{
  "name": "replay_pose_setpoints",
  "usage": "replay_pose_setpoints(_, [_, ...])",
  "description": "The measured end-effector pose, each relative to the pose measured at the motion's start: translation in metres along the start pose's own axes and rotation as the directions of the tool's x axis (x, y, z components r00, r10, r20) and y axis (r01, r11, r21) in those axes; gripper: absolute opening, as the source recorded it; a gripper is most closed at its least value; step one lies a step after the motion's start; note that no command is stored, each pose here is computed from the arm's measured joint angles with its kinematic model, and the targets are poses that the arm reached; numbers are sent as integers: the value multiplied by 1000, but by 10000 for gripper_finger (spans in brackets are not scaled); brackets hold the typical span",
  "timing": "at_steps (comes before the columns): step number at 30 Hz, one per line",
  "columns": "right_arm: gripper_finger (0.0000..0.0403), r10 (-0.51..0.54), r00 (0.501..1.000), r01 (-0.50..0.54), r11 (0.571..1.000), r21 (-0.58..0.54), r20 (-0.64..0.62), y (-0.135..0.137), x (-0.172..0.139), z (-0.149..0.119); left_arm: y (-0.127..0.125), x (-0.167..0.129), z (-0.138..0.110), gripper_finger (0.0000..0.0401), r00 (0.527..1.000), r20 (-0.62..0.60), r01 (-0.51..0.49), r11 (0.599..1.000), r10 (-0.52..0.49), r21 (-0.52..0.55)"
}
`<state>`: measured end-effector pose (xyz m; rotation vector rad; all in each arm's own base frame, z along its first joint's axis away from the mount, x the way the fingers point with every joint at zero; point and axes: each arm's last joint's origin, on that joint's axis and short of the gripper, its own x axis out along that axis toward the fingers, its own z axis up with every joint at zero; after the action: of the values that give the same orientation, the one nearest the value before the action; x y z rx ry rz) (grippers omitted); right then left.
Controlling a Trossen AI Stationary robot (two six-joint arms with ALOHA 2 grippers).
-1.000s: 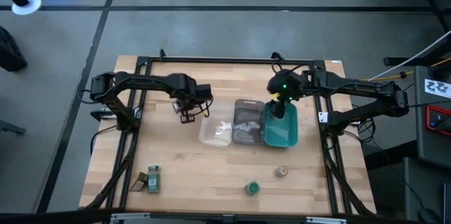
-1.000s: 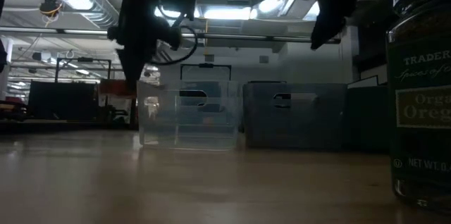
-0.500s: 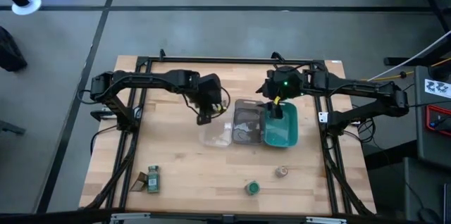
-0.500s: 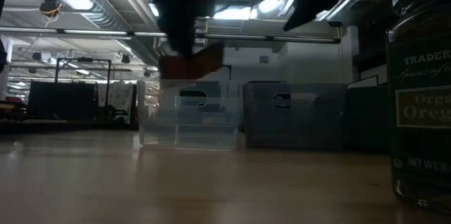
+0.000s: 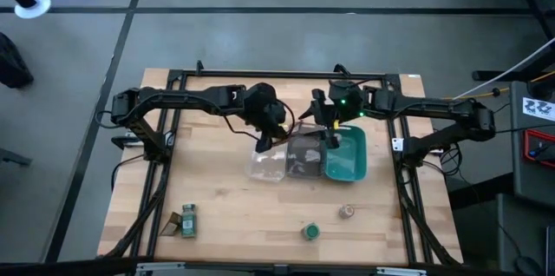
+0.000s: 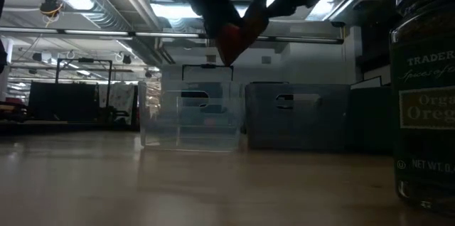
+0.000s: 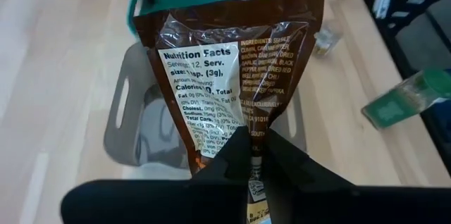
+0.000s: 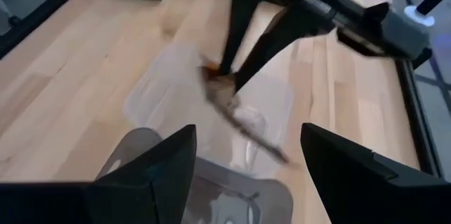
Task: Sort spices by type
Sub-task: Put the top orange seasoning pack into the black bin
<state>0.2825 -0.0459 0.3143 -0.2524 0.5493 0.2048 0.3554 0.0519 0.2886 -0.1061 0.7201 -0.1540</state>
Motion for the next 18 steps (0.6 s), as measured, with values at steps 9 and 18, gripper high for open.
replay_pose_setpoints(9, [245,37,999,-37,999,-38,-15,-2,17,-5,-11,3,1,7,1000,-4,25,999,-25,21])
replay_pose_setpoints(18, [135,66,998,-66,998,-9,-23,-3,24,-8,-11,3,0,19,1000,-6,26,999,-26,20])
